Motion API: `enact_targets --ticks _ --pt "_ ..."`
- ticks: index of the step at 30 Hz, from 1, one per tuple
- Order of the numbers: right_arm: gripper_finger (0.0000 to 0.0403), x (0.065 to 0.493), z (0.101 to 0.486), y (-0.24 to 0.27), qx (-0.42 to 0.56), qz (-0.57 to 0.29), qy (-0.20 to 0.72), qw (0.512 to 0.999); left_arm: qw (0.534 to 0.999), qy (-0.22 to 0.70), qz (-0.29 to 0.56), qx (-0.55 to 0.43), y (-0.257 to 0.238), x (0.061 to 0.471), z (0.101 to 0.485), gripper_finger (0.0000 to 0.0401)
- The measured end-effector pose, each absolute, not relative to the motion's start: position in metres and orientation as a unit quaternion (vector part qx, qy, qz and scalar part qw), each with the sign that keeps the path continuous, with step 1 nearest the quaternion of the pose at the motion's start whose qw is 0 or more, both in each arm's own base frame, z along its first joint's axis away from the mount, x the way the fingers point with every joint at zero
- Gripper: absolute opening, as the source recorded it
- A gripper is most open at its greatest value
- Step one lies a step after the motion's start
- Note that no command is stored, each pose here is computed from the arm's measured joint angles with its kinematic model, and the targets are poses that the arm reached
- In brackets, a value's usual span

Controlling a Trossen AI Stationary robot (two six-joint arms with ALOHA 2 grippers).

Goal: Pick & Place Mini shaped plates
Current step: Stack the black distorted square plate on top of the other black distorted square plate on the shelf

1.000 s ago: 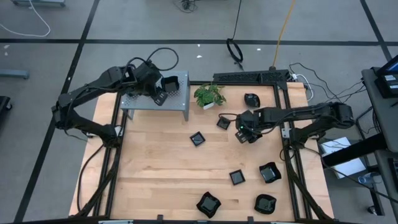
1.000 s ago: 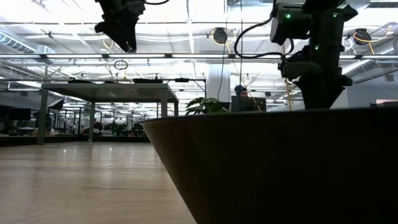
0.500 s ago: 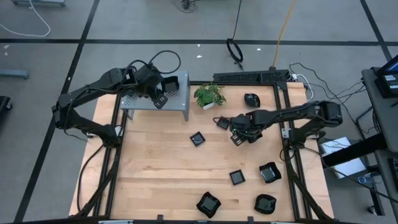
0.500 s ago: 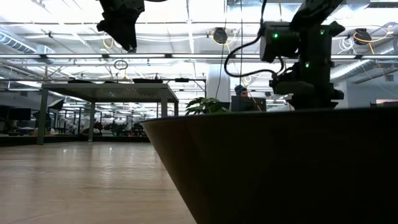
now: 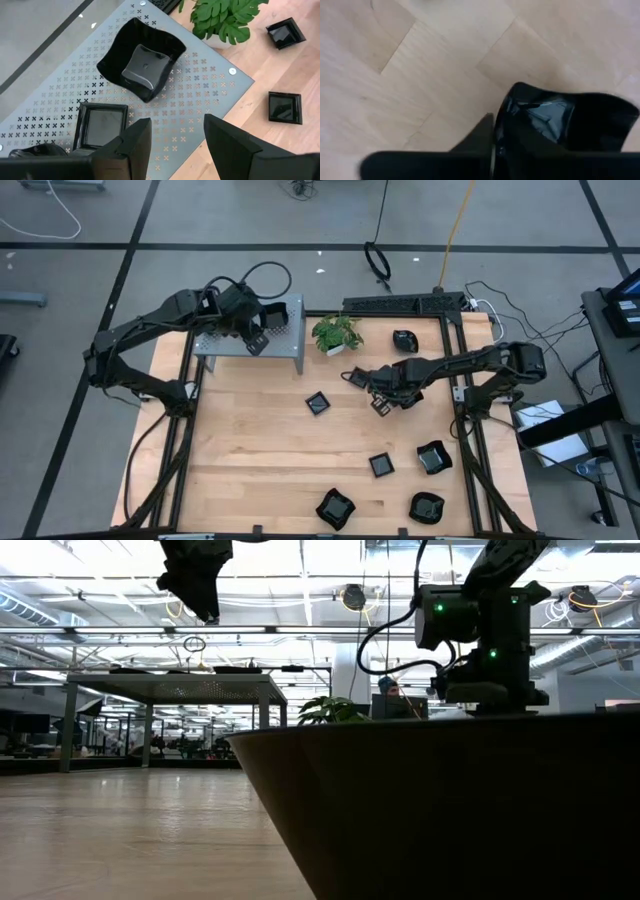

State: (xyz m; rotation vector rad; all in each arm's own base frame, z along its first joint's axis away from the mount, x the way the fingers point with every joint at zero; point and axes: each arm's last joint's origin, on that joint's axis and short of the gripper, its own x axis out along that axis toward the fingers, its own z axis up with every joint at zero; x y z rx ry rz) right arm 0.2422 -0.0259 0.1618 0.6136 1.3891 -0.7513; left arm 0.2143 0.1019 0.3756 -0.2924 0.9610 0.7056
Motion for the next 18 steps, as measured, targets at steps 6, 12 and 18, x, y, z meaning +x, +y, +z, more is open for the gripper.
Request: enact_targets --ticks 6,12,18 --pt "0.0003 0.253 0.165 -0.018 0.257 -0.234 0.616 0.707 0.822 0.464 0.313 -0.105 0.102 0.214 0.376 0.0186" --pt "0.0001 0.287 0.185 0.0 0.157 -0.098 0.531 0.827 0.827 0.473 0.294 -0.077 0.099 0.215 0.376 0.0186" --pt "0.0 0.307 0.197 0.01 0.095 -0.036 0.448 0.889 0.83 0.465 0.292 -0.097 0.089 0.22 0.376 0.0186"
